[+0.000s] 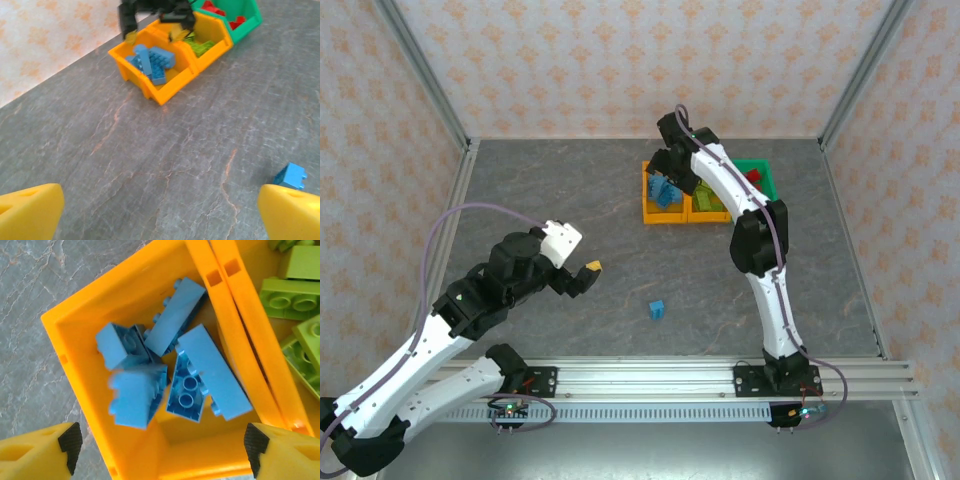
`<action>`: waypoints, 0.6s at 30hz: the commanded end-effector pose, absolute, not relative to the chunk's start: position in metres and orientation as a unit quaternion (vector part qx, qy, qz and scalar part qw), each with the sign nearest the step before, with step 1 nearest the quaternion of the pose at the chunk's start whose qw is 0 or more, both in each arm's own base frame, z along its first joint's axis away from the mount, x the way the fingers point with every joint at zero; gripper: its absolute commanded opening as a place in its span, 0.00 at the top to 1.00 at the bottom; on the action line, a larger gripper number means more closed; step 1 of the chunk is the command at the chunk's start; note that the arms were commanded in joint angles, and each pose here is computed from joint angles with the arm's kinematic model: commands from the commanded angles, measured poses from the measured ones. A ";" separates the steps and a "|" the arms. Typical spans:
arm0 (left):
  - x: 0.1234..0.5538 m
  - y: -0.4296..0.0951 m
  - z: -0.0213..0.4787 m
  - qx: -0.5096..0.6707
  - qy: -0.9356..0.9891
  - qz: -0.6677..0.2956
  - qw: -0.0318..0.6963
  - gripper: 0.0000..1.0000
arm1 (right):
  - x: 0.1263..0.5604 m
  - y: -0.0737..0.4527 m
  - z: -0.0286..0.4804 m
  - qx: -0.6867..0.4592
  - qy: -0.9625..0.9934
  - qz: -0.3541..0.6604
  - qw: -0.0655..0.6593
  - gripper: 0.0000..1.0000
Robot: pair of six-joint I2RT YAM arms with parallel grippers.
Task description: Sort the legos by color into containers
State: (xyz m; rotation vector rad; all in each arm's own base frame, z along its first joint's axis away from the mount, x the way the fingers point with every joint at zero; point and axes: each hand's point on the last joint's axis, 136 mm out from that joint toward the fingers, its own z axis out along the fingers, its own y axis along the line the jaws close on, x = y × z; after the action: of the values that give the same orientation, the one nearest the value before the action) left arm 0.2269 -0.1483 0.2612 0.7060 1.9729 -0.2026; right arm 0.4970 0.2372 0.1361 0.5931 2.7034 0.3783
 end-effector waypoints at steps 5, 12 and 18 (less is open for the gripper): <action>0.250 -0.129 0.259 0.163 0.841 -0.058 0.512 0.00 | 0.398 0.217 0.220 0.120 0.958 0.142 0.219 0.08; 0.254 -0.104 0.249 0.006 0.872 -0.059 0.487 0.00 | 0.262 0.231 0.172 -0.025 0.967 0.144 0.209 0.01; 0.241 -0.101 0.214 -0.048 0.886 -0.090 0.452 0.02 | 0.193 0.245 0.110 -0.133 0.965 0.119 0.191 0.01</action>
State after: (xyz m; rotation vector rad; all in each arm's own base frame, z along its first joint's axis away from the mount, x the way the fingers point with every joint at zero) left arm 0.2492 -0.1104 0.2335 0.0223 2.1513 -0.2058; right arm 0.1962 0.2410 0.1261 -0.2970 2.7840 0.3791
